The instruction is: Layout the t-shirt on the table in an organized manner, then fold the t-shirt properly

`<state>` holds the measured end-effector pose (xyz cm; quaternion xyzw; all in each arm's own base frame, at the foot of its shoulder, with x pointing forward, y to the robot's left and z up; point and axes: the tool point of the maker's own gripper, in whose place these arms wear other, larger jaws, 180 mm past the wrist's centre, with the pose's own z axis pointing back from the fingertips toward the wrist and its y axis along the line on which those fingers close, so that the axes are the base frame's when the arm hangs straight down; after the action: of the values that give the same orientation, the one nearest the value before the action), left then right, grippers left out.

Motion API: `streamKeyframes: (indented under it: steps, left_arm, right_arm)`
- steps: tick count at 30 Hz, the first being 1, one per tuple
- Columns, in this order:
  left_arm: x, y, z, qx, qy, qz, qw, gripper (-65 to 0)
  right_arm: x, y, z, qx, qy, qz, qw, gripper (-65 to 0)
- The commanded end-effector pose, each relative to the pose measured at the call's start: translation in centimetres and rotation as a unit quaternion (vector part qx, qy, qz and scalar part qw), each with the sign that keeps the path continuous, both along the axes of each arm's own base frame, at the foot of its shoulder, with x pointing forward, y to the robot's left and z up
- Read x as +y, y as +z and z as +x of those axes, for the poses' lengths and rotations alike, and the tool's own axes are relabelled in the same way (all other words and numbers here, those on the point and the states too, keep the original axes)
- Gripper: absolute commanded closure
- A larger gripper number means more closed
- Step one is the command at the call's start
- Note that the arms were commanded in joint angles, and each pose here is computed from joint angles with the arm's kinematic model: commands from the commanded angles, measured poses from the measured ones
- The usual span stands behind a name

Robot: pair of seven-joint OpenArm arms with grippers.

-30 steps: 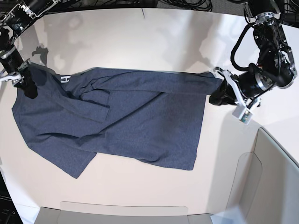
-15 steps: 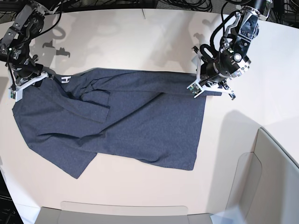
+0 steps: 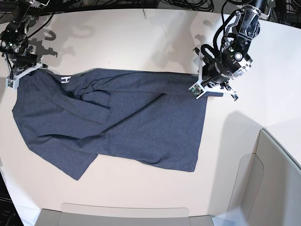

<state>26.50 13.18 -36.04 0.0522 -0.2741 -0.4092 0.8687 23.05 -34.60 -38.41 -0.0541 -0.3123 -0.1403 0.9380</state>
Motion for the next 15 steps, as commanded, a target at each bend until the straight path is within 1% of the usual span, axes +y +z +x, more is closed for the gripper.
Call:
streamKeyframes:
  steps: [1, 4, 6, 11, 15]
  left_arm:
    - [0.1, 0.9, 0.5, -0.017, -0.003, 0.001, 1.0, -2.3]
    - [0.1, 1.0, 0.5, -0.019, -0.004, 0.0, 1.0, -2.3]
    - [0.2, 1.6, 0.8, -0.028, -0.002, -0.001, 1.0, -2.3]
    - [1.6, 3.5, 1.9, -0.058, 0.024, -0.002, 0.998, -2.3]
    - [2.0, 3.6, 2.1, -0.061, 0.031, -0.003, 0.998, -2.3]
  right_arm:
    - [-1.2, 0.4, 0.2, 0.0, -0.003, -0.013, 0.9999, 0.0]
    - [-2.0, 0.0, -0.1, 0.007, -0.007, -0.016, 0.9998, 0.0]
    - [-2.4, 0.1, -0.3, 0.012, -0.005, -0.022, 0.9997, 0.0]
    - [-2.8, 0.3, -0.9, 0.018, -0.003, -0.03, 0.9994, 0.0]
    - [-2.4, 2.1, -0.5, -0.004, 0.008, -0.048, 0.9988, 0.0]
